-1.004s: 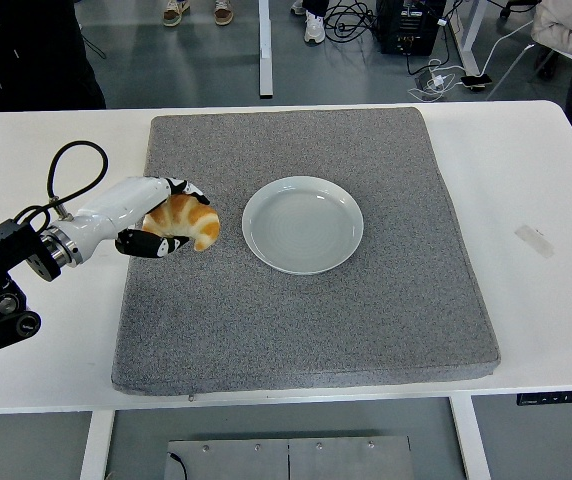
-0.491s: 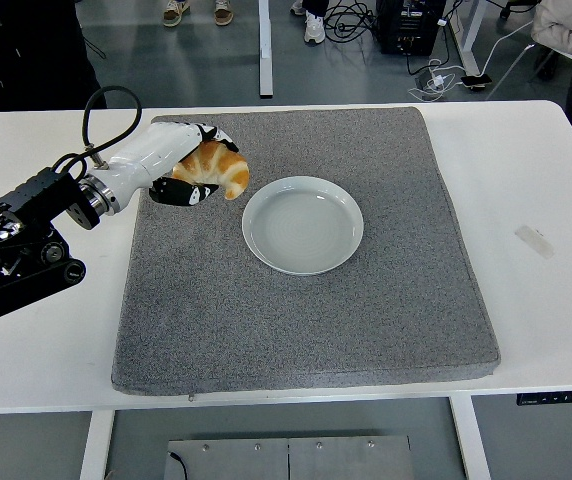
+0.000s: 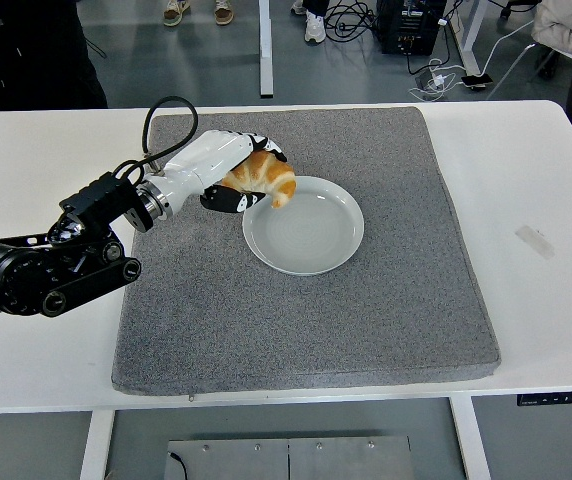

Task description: Place the bread on the plate

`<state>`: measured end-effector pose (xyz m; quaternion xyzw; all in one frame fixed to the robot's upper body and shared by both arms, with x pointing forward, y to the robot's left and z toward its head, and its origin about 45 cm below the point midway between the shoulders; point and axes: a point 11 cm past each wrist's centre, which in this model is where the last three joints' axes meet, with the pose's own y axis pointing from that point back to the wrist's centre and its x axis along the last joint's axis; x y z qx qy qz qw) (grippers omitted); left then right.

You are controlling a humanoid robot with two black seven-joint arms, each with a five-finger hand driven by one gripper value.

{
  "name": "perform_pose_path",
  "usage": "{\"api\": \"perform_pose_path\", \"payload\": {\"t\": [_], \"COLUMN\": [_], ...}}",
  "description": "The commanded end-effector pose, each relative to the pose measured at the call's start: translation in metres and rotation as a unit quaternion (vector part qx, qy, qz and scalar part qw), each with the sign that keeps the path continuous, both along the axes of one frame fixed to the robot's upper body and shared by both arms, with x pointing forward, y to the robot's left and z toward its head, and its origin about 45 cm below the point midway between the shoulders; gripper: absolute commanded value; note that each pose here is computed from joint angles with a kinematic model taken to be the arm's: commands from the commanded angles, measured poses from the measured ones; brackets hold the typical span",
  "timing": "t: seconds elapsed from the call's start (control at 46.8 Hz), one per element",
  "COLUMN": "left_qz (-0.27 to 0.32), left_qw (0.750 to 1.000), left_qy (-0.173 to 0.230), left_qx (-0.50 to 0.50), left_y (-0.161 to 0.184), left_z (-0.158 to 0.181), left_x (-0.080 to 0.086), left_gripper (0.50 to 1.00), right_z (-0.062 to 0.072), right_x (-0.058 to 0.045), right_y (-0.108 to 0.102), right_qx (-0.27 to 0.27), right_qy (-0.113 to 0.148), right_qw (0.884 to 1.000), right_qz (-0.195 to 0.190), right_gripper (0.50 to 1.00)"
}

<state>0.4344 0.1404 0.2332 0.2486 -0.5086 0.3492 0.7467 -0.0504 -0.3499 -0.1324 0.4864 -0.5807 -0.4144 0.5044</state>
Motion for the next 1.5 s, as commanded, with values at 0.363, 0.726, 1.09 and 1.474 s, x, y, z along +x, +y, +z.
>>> {"api": "perform_pose_path", "payload": {"t": [0.363,0.726,1.09,1.474], "left_qz": [-0.036,-0.027,-0.026,-0.022], "left_qw": [0.999,0.999,0.999,0.998], "left_qy": [0.019,0.031,0.037,0.046], "left_qx": [0.021,0.024,0.024,0.021], "left_y": [-0.029,-0.034,-0.034,-0.033], "left_z": [-0.034,-0.051,-0.058,-0.064], "left_x": [-0.009,-0.01,-0.012,-0.015], "left_gripper": [0.5,0.5,0.5,0.805], "right_z": [0.0,0.0,0.0,0.0], "right_x": [0.0,0.0,0.0,0.0], "right_y": [0.0,0.0,0.0,0.0], "right_qx": [0.0,0.0,0.0,0.0], "right_qy": [0.0,0.0,0.0,0.001], "right_qw": [1.0,1.0,1.0,1.0], "right_qz": [0.0,0.0,0.0,0.0], "right_gripper": [1.0,1.0,1.0,1.0]}}
